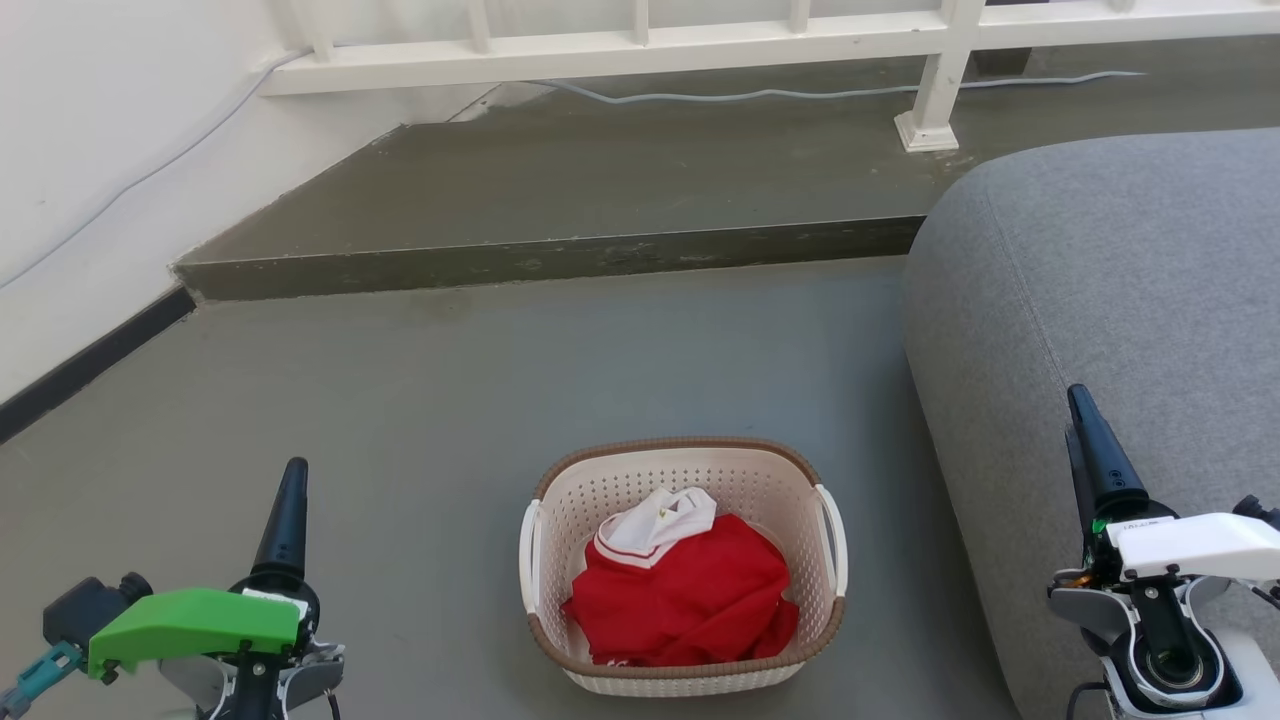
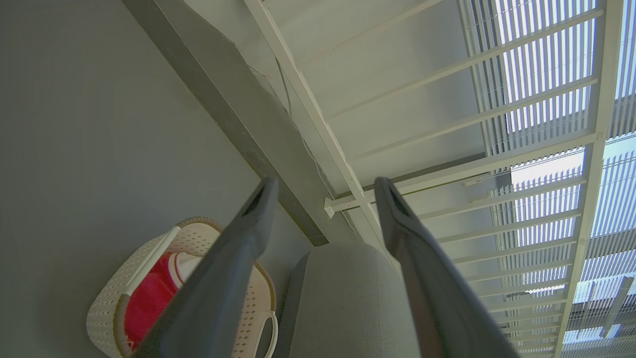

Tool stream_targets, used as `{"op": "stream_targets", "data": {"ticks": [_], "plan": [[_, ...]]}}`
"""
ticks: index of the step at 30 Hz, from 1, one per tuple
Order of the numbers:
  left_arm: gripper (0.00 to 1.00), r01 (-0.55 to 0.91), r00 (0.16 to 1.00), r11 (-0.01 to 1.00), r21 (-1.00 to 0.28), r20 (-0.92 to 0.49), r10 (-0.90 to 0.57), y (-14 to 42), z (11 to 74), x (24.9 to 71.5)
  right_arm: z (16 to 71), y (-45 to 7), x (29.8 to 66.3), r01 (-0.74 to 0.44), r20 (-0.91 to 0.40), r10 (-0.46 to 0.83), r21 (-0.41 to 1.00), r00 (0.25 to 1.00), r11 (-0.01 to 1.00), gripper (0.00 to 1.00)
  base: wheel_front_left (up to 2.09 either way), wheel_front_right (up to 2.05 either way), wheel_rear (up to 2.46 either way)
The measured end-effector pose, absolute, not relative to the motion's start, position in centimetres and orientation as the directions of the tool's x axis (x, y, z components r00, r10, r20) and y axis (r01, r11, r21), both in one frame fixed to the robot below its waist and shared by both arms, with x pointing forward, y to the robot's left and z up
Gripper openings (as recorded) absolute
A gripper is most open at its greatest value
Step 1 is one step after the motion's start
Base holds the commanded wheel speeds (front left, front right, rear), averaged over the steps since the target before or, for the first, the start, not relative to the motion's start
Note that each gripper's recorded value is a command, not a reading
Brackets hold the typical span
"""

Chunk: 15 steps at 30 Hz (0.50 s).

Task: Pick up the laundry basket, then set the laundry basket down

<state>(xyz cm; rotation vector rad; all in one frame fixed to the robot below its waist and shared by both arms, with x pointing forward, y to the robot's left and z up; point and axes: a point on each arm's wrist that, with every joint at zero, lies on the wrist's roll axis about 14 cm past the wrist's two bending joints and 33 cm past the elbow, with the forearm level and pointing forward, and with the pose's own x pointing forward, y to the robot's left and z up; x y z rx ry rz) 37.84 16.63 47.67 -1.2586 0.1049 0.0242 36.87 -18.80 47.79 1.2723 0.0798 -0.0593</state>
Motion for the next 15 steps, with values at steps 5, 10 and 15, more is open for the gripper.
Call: {"op": "stream_targets", "data": {"ticks": [5, 10, 15], "plan": [[1.0, -0.061, 0.996, 0.373, -0.926, -0.08, -0.036, 16.7, 48.0, 38.0, 47.9, -18.5, 36.9, 0.078, -0.087, 0.01, 0.932, 0.996, 0.354, 1.0, 0.0, 0.0, 0.0], [1.0, -0.029, 0.997, 0.477, -0.878, -0.058, -0.045, 16.5, 48.6, 38.3, 48.4, -18.2, 37.1, 0.049, -0.07, 0.031, 0.896, 0.997, 0.441, 1.0, 0.0, 0.0, 0.0], [1.0, -0.002, 0.997, 0.57, -0.822, -0.043, -0.058, 15.9, 49.1, 38.5, 48.7, -18.0, 37.3, 0.021, -0.053, 0.045, 0.843, 0.998, 0.537, 1.0, 0.0, 0.0, 0.0]]}}
